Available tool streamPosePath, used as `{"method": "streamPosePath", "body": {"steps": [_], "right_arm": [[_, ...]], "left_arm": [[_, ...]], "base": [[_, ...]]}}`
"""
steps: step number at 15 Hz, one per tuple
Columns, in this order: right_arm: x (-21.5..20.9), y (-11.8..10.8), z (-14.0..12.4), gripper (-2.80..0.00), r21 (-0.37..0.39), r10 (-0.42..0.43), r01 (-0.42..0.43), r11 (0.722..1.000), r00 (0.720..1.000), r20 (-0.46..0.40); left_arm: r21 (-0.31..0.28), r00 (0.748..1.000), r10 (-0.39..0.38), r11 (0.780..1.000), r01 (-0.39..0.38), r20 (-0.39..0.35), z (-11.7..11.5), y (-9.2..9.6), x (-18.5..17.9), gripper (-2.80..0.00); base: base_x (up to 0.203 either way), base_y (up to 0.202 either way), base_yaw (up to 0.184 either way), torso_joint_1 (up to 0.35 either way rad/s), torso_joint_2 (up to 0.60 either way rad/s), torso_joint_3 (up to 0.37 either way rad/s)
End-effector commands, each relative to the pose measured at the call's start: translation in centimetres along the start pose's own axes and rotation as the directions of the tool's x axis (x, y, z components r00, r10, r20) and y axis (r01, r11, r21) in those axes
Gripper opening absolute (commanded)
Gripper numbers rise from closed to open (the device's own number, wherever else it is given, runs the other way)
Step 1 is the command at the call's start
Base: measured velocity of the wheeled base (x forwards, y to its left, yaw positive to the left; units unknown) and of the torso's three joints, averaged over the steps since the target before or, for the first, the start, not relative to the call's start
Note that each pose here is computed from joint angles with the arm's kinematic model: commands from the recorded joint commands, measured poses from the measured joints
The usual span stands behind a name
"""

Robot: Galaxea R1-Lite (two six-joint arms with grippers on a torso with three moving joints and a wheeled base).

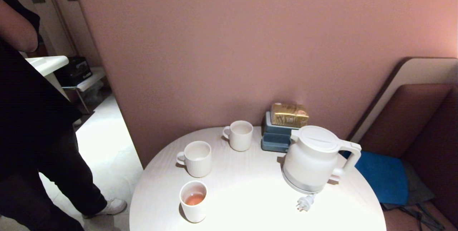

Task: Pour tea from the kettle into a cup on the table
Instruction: Pick up the cup

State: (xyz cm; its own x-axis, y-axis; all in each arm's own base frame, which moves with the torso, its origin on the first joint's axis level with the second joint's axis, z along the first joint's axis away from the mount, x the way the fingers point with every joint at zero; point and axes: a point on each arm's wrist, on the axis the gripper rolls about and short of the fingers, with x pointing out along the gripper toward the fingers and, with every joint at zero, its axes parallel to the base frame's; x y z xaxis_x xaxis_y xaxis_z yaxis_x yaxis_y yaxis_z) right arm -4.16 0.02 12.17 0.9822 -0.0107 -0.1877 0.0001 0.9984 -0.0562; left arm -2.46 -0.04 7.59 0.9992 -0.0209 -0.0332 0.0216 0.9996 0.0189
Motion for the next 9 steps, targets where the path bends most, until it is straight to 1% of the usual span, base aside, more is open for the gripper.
{"method": "streamPosePath", "body": {"steps": [1, 2, 3, 4, 6, 9], "right_arm": [[-0.5, 0.0, -1.6, 0.00, -0.011, -0.012, 0.012, 1.000, 0.998, 0.058], [-0.2, 0.0, -2.2, 0.00, -0.017, -0.048, 0.049, 0.999, 0.998, 0.042], [0.2, 0.0, -2.5, 0.00, -0.016, -0.065, 0.066, 0.998, 0.997, 0.043], [0.7, 0.0, -2.6, 0.00, -0.014, -0.077, 0.078, 0.997, 0.994, 0.082], [1.6, 0.0, -3.1, 0.00, -0.039, -0.085, 0.091, 0.995, 0.987, 0.135], [2.0, 0.0, -3.4, 0.00, -0.049, -0.069, 0.079, 0.996, 0.984, 0.165]], "left_arm": [[0.000, 1.000, -0.001, 1.000, 0.001, -0.001, 0.0, 0.0, 0.0, -2.80], [0.000, 1.000, -0.001, 1.000, 0.001, -0.002, 0.0, 0.0, 0.0, -2.80], [0.000, 1.000, -0.001, 1.000, 0.001, -0.001, 0.0, 0.0, 0.0, -2.80], [0.000, 1.000, -0.001, 1.000, 0.001, -0.001, 0.0, 0.0, 0.0, -2.80], [0.000, 1.000, -0.001, 1.000, 0.001, -0.002, 0.0, 0.0, 0.0, -2.80], [0.000, 1.000, -0.001, 1.000, 0.001, -0.001, 0.0, 0.0, 0.0, -2.80]], "base": [[0.000, 0.000, 0.000, 0.000, 0.00, 0.000], [0.000, 0.000, 0.000, 0.000, 0.00, 0.000], [0.000, 0.000, 0.000, 0.000, 0.00, 0.000], [0.000, 0.000, 0.000, 0.000, 0.00, 0.000], [0.000, 0.000, 0.000, 0.000, 0.00, 0.000], [0.000, 0.000, 0.000, 0.000, 0.00, 0.000]]}}
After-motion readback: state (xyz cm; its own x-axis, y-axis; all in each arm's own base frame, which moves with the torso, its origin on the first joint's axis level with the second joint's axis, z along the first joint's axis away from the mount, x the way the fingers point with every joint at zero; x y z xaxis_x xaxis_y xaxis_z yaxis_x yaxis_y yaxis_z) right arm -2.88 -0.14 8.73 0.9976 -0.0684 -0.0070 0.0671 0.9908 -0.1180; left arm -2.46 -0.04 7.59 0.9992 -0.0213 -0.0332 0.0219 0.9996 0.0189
